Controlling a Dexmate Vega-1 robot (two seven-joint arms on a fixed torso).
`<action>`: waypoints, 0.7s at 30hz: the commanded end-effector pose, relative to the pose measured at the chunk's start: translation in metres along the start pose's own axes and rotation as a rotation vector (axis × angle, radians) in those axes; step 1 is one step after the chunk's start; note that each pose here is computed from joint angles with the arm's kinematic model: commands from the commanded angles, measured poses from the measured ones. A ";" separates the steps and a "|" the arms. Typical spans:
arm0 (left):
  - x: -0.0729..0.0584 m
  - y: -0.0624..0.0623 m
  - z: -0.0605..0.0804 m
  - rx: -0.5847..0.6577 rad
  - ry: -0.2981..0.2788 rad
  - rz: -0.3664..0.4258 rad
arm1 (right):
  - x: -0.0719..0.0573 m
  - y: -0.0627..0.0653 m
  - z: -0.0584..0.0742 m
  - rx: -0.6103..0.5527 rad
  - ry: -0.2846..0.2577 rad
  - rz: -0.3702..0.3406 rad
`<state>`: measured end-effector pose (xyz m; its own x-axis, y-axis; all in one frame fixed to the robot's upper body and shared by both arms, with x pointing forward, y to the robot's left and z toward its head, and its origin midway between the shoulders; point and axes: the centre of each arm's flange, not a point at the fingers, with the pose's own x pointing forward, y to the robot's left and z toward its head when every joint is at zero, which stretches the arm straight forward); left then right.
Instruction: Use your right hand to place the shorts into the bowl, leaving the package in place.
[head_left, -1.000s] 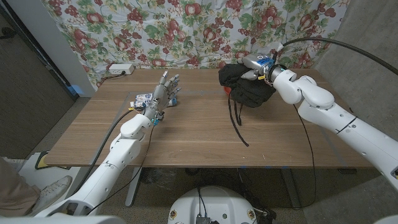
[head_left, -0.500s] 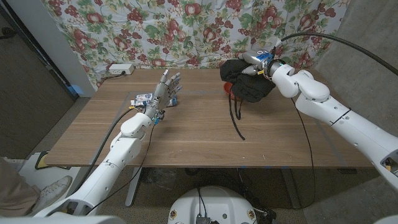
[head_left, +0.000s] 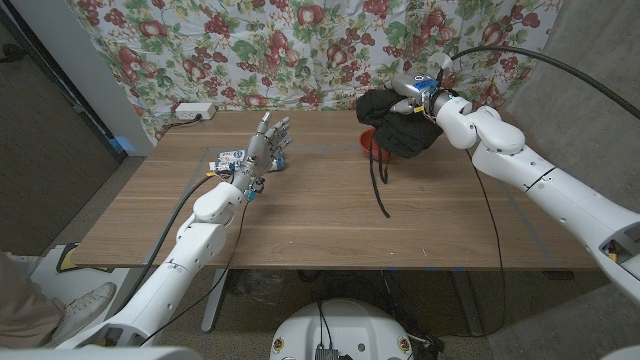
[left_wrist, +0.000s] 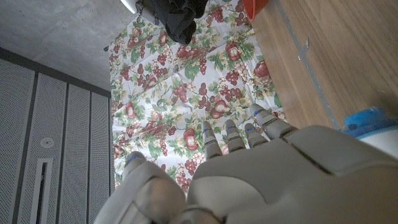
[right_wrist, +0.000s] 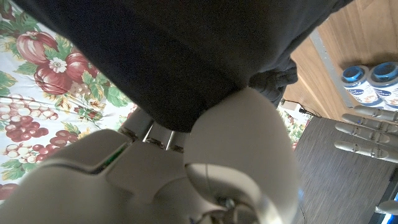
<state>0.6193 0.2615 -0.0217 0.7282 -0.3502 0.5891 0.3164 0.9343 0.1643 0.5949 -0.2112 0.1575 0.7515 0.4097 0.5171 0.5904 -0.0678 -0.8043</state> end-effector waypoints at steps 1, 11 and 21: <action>-0.001 -0.001 -0.002 -0.007 0.002 -0.007 | 0.016 0.000 -0.007 -0.023 0.015 -0.010; -0.004 -0.003 -0.004 -0.011 0.008 -0.011 | 0.032 0.002 -0.010 -0.028 0.018 -0.014; -0.008 -0.001 -0.005 -0.012 0.009 -0.005 | 0.045 0.003 -0.010 -0.028 0.022 -0.025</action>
<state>0.6183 0.2611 -0.0281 0.7297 -0.3572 0.5831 0.3272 0.9312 0.1609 0.6214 -0.2071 0.1748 0.7454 0.3957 0.5364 0.6103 -0.0816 -0.7879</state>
